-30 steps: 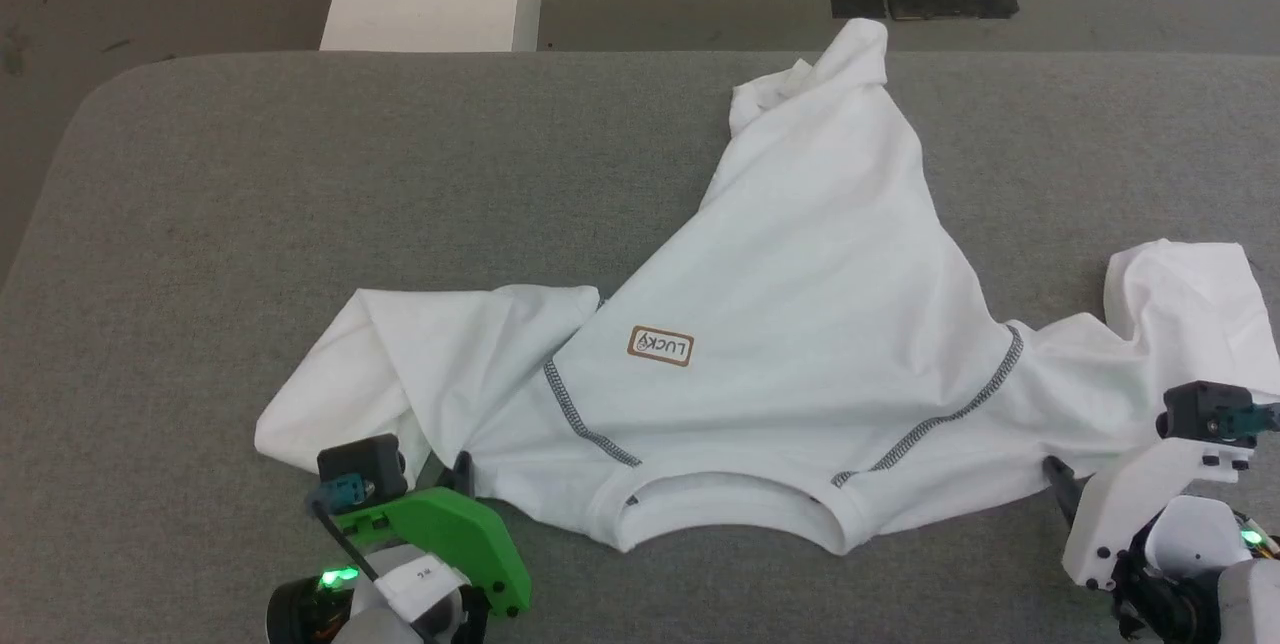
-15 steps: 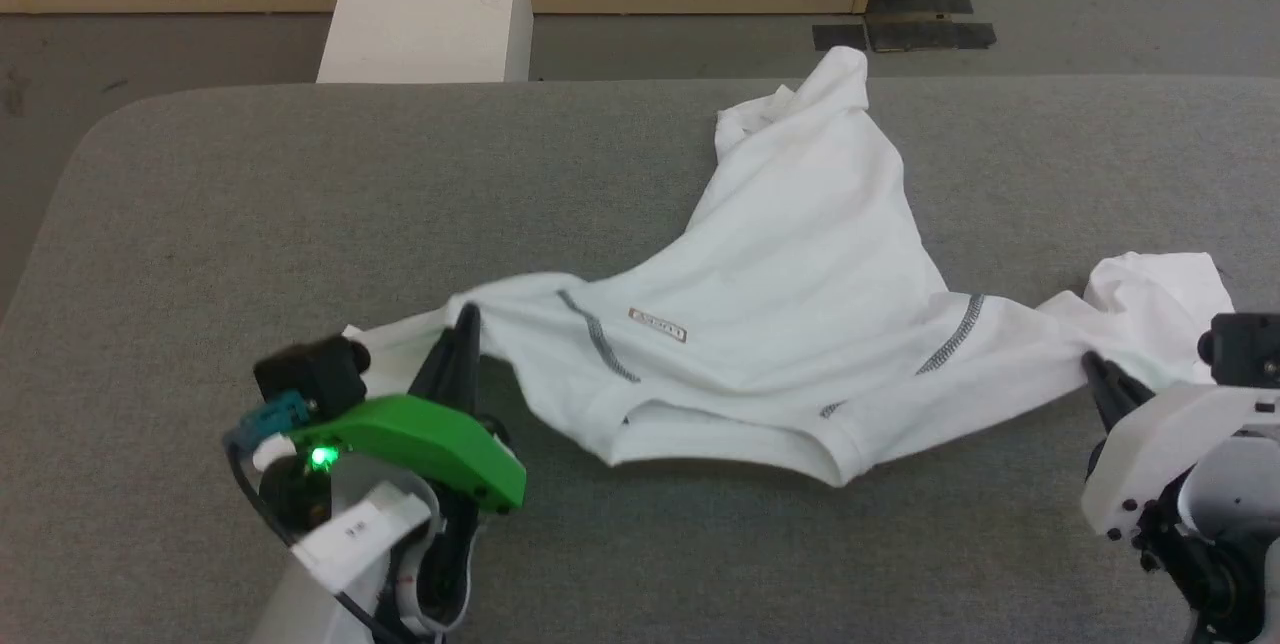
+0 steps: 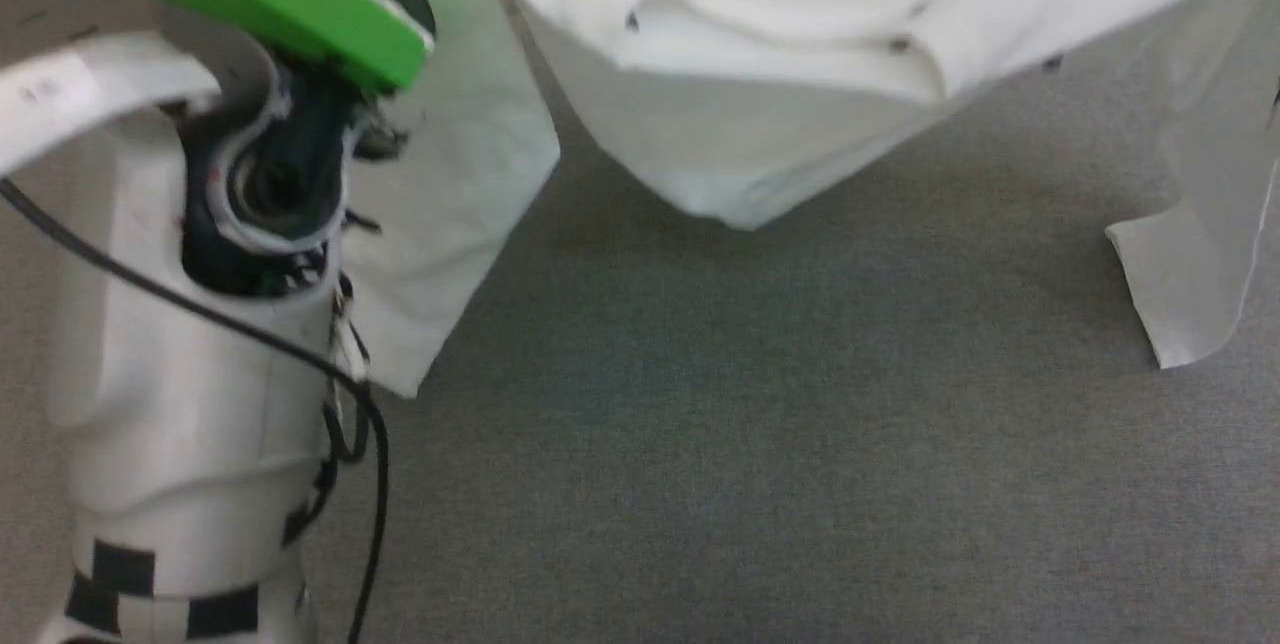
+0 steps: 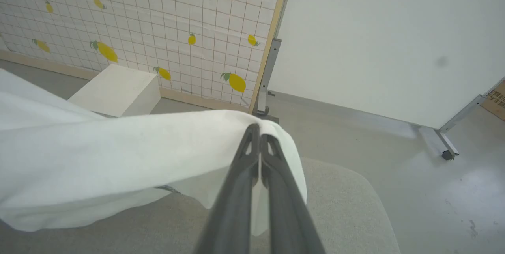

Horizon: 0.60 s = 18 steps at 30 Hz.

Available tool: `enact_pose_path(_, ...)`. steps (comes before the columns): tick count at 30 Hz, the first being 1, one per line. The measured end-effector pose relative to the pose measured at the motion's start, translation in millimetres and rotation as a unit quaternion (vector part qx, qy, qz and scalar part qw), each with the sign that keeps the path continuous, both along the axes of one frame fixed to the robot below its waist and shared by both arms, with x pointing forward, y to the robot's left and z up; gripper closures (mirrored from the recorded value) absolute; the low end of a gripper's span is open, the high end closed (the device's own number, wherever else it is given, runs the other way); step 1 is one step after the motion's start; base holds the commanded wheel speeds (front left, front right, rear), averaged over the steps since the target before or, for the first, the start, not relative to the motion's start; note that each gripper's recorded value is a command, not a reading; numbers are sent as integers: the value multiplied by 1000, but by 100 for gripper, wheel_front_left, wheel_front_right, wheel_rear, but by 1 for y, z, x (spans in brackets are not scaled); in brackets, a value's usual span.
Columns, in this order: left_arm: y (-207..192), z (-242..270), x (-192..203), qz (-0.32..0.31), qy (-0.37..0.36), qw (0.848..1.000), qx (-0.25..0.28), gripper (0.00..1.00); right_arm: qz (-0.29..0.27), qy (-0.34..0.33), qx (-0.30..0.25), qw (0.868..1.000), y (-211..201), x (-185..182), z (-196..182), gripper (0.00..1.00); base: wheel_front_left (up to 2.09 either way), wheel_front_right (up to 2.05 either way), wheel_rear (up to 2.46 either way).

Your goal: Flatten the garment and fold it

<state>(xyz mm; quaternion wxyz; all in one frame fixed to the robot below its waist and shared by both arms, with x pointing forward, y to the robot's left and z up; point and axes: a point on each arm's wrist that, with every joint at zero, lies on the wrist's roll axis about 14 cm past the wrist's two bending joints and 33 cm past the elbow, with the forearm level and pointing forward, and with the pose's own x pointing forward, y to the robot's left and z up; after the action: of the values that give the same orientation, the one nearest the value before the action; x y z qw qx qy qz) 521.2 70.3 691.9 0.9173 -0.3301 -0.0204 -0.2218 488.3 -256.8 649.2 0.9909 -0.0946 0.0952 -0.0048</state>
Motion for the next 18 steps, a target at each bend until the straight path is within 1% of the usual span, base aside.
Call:
enact_pose_path(4,7,24,49,37,-21,999,11,100,-2,-36,-21,999,-6,48,36,100,0,0,0)
enact_pose_path(9,14,40,100,83,-46,995,16,100,-4,-69,-48,996,-4,99,59,100,0,0,0)
enact_pose_path(13,26,56,134,123,-77,989,-12,100,-6,-119,-68,991,-2,134,79,100,0,0,0)
enact_pose_path(18,38,65,163,160,-115,978,-66,100,-13,-195,-74,978,-5,164,103,100,0,0,0)
